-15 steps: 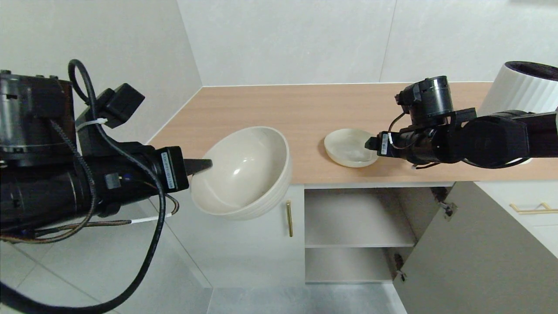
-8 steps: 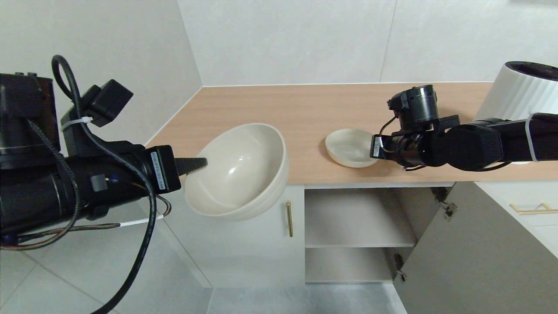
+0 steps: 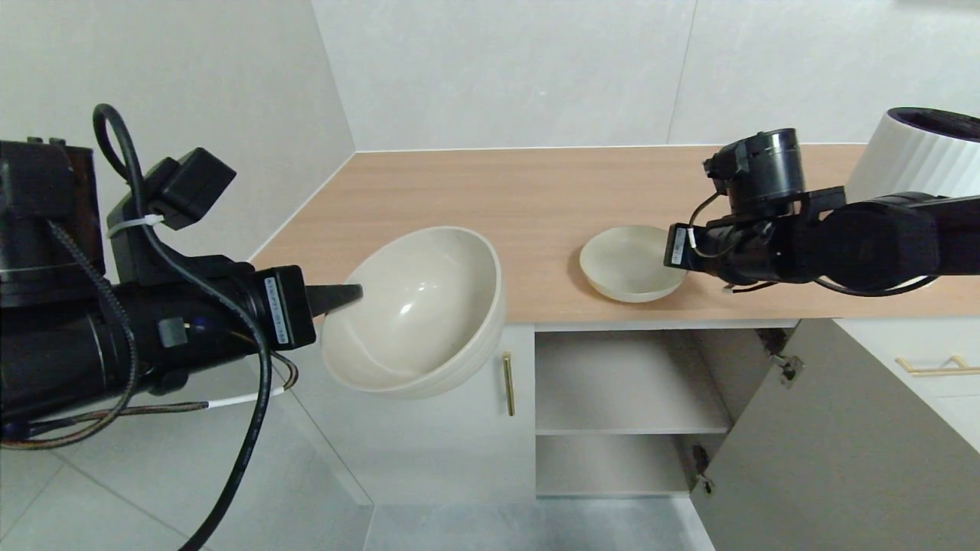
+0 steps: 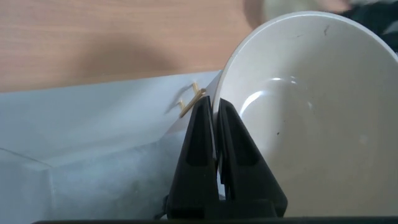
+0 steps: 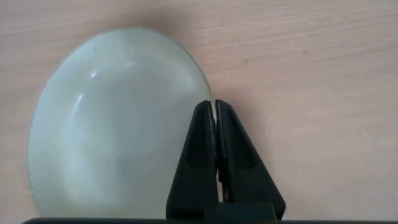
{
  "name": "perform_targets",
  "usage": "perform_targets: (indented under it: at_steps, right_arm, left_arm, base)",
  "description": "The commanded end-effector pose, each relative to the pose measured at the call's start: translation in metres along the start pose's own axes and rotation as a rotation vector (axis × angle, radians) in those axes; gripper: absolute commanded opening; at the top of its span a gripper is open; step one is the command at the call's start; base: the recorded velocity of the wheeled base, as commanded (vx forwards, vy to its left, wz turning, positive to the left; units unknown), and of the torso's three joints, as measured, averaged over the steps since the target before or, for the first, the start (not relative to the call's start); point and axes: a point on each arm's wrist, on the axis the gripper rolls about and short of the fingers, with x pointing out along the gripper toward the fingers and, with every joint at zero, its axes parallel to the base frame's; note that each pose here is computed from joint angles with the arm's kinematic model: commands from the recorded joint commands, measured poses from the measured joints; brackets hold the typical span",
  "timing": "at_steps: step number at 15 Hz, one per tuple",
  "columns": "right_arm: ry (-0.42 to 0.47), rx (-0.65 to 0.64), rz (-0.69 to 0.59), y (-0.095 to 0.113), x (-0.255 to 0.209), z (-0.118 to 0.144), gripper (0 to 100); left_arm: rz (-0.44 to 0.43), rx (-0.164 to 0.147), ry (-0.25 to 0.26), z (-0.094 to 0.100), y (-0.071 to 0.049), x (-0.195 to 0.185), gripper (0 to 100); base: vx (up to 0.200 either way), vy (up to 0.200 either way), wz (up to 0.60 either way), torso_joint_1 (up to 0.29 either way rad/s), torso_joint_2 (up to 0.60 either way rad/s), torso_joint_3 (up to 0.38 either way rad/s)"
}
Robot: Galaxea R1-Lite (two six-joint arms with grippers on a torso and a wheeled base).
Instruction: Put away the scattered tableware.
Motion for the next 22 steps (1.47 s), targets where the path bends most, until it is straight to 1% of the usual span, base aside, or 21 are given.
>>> perform_targets:
  at_steps: [1, 2, 3, 4, 5, 7, 8, 9, 10, 11, 13, 15, 17, 19, 22]
  right_arm:
    - [-0.009, 0.018, 0.106, -0.014, -0.057, 0.012, 0]
    - [0.046, 0.005, 0.174, -0.021, -0.081, 0.011, 0]
    - [0.075, -0.002, 0.194, -0.023, -0.089, 0.010, 0]
    - [0.124, -0.007, 0.220, -0.027, -0.102, 0.009, 0]
    - [0.148, -0.008, 0.224, -0.030, -0.108, 0.006, 0]
    - [0.233, -0.032, 0.204, -0.038, -0.112, -0.019, 0]
    - [0.270, -0.044, 0.192, -0.042, -0.114, -0.031, 0]
    - [0.287, -0.058, 0.187, -0.044, -0.113, -0.037, 0]
    - [0.290, -0.074, 0.187, -0.045, -0.112, -0.040, 0]
    - [0.294, -0.082, 0.188, -0.045, -0.111, -0.042, 0]
    - [0.307, -0.091, 0.176, -0.044, -0.100, -0.049, 0]
    - [0.300, -0.090, 0.175, -0.043, -0.093, -0.051, 0]
    - [0.292, -0.081, 0.161, -0.045, -0.083, -0.053, 0]
    - [0.290, -0.080, 0.161, -0.045, -0.080, -0.053, 0]
    - [0.294, -0.079, 0.156, -0.046, -0.077, -0.055, 0]
  left_arm:
    - [0.003, 0.004, 0.010, -0.003, 0.001, 0.000, 0]
    - [0.003, 0.004, 0.018, -0.005, 0.001, 0.001, 0]
    - [0.006, 0.003, 0.027, -0.007, 0.002, 0.002, 0]
    - [0.008, 0.003, 0.046, -0.012, 0.003, 0.004, 0]
    - [0.007, 0.004, 0.052, -0.014, 0.003, 0.004, 0]
    - [0.003, 0.005, 0.049, -0.014, 0.002, 0.002, 0]
    - [-0.005, 0.008, 0.052, -0.015, 0.000, 0.002, 0]
    - [-0.015, 0.013, 0.063, -0.017, -0.003, 0.003, 0]
    - [-0.016, 0.014, 0.079, -0.021, -0.002, 0.005, 0]
    - [-0.018, 0.015, 0.085, -0.022, -0.003, 0.006, 0]
    - [-0.013, 0.015, 0.098, -0.024, -0.002, 0.009, 0]
    - [-0.013, 0.016, 0.109, -0.026, -0.002, 0.011, 0]
    - [-0.006, 0.015, 0.133, -0.030, -0.001, 0.018, 0]
    - [-0.003, 0.013, 0.136, -0.031, 0.000, 0.019, 0]
    - [0.000, 0.013, 0.144, -0.032, 0.000, 0.021, 0]
  base:
    - [0.000, 0.000, 0.00, 0.000, 0.00, 0.000]
    - [0.000, 0.000, 0.00, 0.000, 0.00, 0.000]
    - [0.000, 0.000, 0.00, 0.000, 0.00, 0.000]
    - [0.000, 0.000, 0.00, 0.000, 0.00, 0.000]
    - [0.000, 0.000, 0.00, 0.000, 0.00, 0.000]
    - [0.000, 0.000, 0.00, 0.000, 0.00, 0.000]
    - [0.000, 0.000, 0.00, 0.000, 0.00, 0.000]
    - [-0.200, 0.000, 0.00, 0.002, 0.01, 0.002]
    - [-0.200, 0.000, 0.00, 0.002, 0.01, 0.007]
    - [-0.200, 0.000, 0.00, 0.012, 0.01, 0.002]
    - [0.000, 0.000, 0.00, 0.000, 0.00, 0.000]
    - [0.000, 0.000, 0.00, 0.000, 0.00, 0.000]
    - [0.000, 0.000, 0.00, 0.000, 0.00, 0.000]
    - [0.000, 0.000, 0.00, 0.000, 0.00, 0.000]
    - [0.000, 0.000, 0.00, -0.136, 0.34, 0.185]
